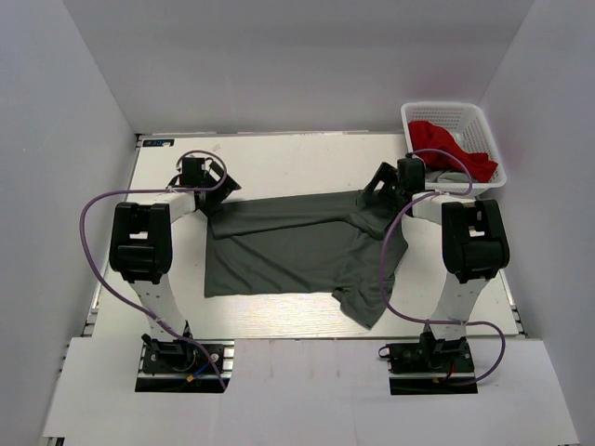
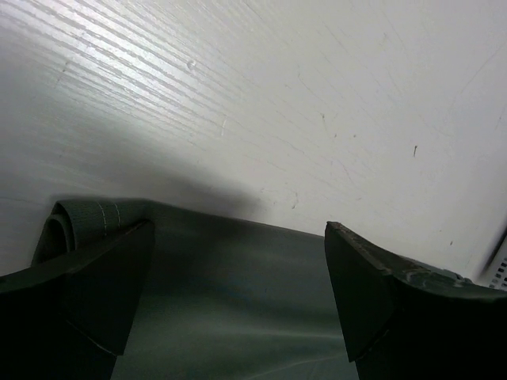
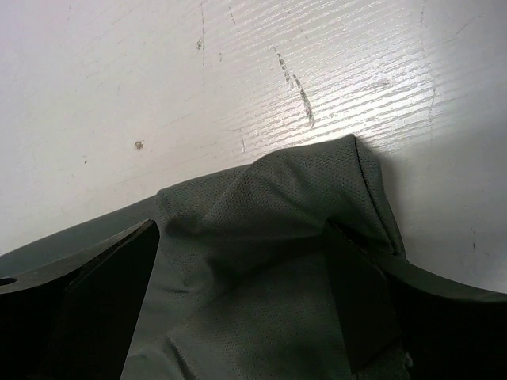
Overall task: Fold and stack the t-shirts
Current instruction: Fold the flattened tshirt in 1/3 of the way
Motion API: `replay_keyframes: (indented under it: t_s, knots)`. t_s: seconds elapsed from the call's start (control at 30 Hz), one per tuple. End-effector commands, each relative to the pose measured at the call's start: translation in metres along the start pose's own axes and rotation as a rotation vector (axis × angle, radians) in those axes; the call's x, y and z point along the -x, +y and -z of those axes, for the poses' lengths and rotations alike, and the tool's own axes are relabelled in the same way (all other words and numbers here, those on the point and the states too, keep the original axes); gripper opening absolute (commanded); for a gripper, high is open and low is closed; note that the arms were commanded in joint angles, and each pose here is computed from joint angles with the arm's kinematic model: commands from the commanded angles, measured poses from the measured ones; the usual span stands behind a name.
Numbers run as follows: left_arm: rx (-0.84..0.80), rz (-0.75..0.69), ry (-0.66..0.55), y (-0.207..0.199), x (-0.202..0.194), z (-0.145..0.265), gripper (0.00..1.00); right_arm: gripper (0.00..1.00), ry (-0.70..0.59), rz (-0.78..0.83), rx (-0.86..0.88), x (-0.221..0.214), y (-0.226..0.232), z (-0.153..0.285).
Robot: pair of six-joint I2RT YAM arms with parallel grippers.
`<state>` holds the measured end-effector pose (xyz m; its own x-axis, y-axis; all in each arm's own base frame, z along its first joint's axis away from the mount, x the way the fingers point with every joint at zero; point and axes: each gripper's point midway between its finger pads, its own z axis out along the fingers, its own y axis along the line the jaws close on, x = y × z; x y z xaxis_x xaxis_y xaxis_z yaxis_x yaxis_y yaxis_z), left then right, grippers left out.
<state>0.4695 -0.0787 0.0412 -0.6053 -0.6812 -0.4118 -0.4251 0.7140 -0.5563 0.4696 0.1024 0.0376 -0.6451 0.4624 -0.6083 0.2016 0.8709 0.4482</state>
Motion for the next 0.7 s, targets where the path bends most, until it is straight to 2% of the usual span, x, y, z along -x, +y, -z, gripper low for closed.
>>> replay_keyframes:
  t_s: [0.0, 0.1, 0.2, 0.23, 0.27, 0.3, 0.37, 0.4, 0.5, 0.67]
  knots:
    - [0.245, 0.042, 0.080, 0.066, -0.032, 0.003, 1.00, 0.90, 0.023, -0.010, -0.061, -0.007, -0.019, -0.004]
    - [0.264, 0.039, 0.061, 0.070, -0.028, 0.003, 1.00, 0.90, 0.032, -0.013, -0.041, -0.006, -0.014, -0.007]
    - [0.243, 0.025, 0.025, 0.051, -0.005, -0.007, 1.00, 0.90, 0.078, 0.016, 0.019, -0.011, 0.001, -0.019]
    - [0.261, 0.024, 0.030, 0.054, -0.004, -0.015, 1.00, 0.90, 0.051, 0.023, 0.045, 0.007, 0.013, -0.021]
    - [0.270, 0.016, 0.039, 0.054, -0.003, -0.018, 1.00, 0.90, 0.048, 0.006, 0.025, 0.014, 0.003, -0.027]
    - [0.250, 0.013, 0.004, 0.041, 0.014, -0.023, 1.00, 0.90, 0.059, 0.022, 0.036, 0.008, 0.012, -0.030]
    - [0.279, 0.013, 0.020, 0.044, 0.015, -0.035, 1.00, 0.90, 0.037, 0.022, 0.045, 0.022, 0.020, -0.037]
    - [0.245, -0.002, -0.011, 0.028, 0.032, -0.040, 1.00, 0.90, 0.029, 0.028, 0.047, 0.025, 0.022, -0.040]
    - [0.277, -0.006, -0.027, 0.022, 0.054, -0.047, 1.00, 0.90, 0.003, 0.065, 0.076, 0.052, 0.040, -0.048]
    - [0.185, -0.083, -0.092, -0.017, 0.088, -0.032, 1.00, 0.90, -0.028, 0.213, 0.202, 0.078, 0.082, -0.035]
